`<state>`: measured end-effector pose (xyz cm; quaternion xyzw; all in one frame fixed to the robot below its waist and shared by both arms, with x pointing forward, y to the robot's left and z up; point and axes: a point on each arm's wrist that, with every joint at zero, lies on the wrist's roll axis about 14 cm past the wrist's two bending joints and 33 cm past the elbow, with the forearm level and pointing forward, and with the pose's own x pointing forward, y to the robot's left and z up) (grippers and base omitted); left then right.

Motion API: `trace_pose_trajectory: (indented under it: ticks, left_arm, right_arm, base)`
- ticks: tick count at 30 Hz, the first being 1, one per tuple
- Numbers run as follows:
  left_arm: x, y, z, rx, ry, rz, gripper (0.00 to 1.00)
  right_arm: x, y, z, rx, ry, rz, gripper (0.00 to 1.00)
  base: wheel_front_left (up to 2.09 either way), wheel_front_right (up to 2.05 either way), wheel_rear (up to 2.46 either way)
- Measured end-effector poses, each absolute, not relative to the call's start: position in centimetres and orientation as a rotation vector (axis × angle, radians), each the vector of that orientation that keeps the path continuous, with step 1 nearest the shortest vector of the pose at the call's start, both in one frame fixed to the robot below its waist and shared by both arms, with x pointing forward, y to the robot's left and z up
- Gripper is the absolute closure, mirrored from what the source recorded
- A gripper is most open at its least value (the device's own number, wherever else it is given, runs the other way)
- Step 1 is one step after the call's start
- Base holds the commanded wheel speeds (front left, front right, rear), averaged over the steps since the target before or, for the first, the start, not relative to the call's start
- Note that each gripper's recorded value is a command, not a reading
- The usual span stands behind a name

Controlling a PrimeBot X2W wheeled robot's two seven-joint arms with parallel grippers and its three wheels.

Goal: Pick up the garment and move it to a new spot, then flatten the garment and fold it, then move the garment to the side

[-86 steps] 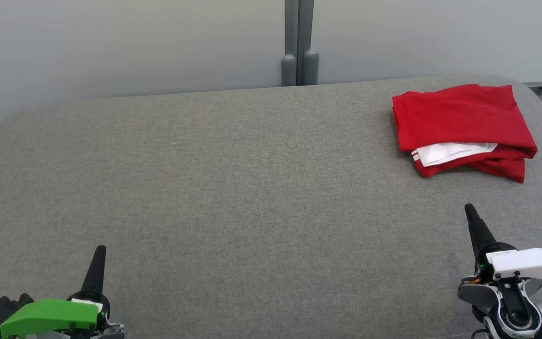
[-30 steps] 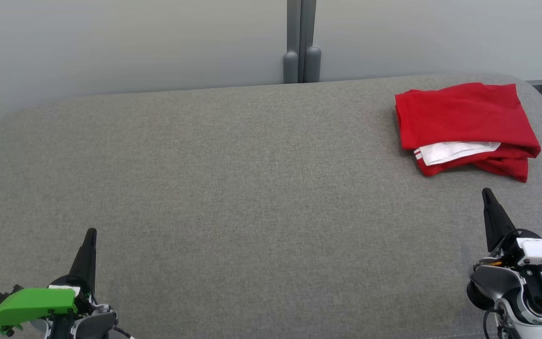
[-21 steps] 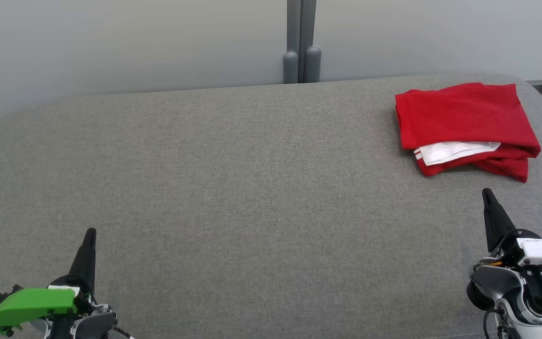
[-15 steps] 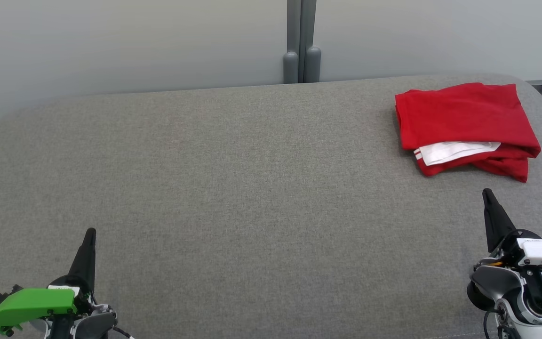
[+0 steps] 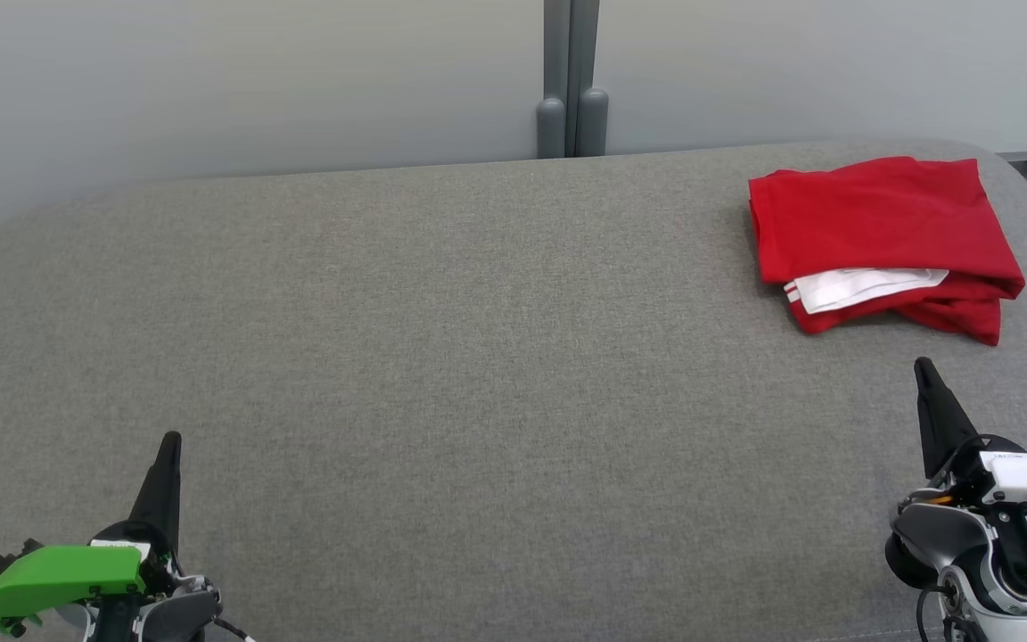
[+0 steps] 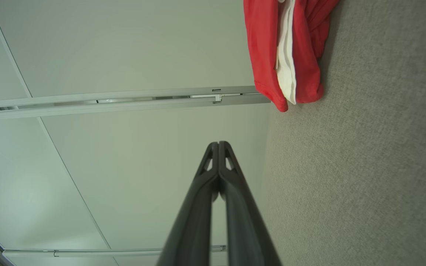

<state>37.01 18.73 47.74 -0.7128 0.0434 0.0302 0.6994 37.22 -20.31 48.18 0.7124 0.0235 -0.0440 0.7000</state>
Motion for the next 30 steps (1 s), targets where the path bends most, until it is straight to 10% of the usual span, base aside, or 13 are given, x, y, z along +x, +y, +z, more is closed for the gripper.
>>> trace_pose_trajectory:
  ticks: [30]
  left_arm:
    - [37.02,18.71,47.73,-1.589,0.1,0.064,1.0]
  right_arm:
    - [37.2,-20.4,48.09,1.588,0.054,-0.101,1.0]
  base:
    - [0.0,0.0,0.0]
